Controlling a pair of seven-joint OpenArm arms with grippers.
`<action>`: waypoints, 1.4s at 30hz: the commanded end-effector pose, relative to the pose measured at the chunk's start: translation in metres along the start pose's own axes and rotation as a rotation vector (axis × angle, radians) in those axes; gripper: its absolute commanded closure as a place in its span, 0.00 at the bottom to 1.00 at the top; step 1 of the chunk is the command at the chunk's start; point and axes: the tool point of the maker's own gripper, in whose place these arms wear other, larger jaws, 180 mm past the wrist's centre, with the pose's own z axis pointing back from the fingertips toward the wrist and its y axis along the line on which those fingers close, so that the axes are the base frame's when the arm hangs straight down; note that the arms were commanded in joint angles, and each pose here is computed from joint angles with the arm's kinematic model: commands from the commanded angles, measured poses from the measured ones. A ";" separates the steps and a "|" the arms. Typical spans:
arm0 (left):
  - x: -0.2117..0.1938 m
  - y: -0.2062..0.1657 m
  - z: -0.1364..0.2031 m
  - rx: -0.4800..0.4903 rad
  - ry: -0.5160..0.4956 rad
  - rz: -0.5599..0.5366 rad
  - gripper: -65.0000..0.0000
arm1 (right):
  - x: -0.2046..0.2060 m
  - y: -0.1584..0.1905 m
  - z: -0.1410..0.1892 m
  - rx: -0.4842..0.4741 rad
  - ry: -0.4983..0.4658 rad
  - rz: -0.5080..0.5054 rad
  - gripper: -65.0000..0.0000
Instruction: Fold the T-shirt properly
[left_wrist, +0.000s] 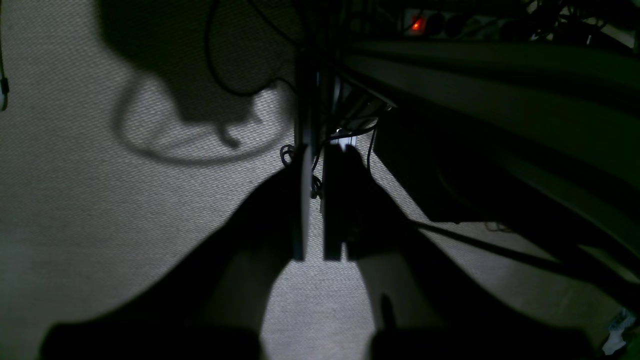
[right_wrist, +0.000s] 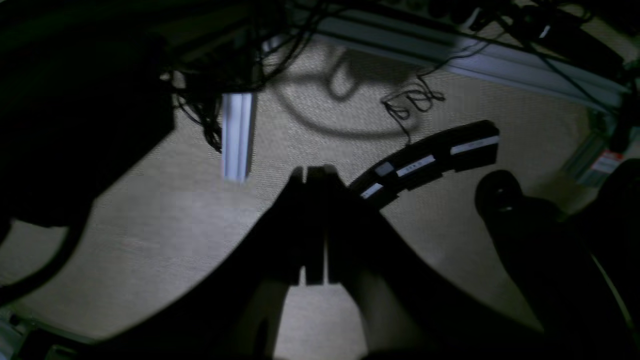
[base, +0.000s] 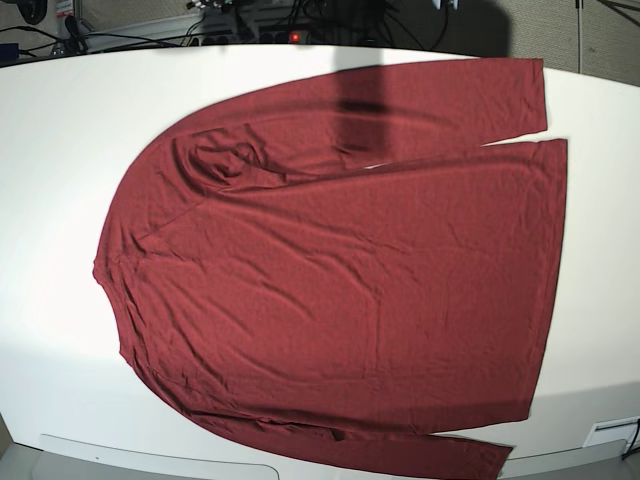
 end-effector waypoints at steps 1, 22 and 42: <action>-0.008 -0.002 0.003 -0.007 0.010 0.004 0.92 | -0.003 -0.003 0.001 -0.002 0.001 0.002 1.00; -0.023 -0.005 0.073 -0.015 -0.060 -0.137 0.92 | -0.073 -0.037 0.057 -0.014 -0.062 0.123 1.00; 0.059 0.009 0.199 0.042 -0.269 -0.513 0.92 | -0.071 0.009 0.232 0.146 -0.166 0.447 1.00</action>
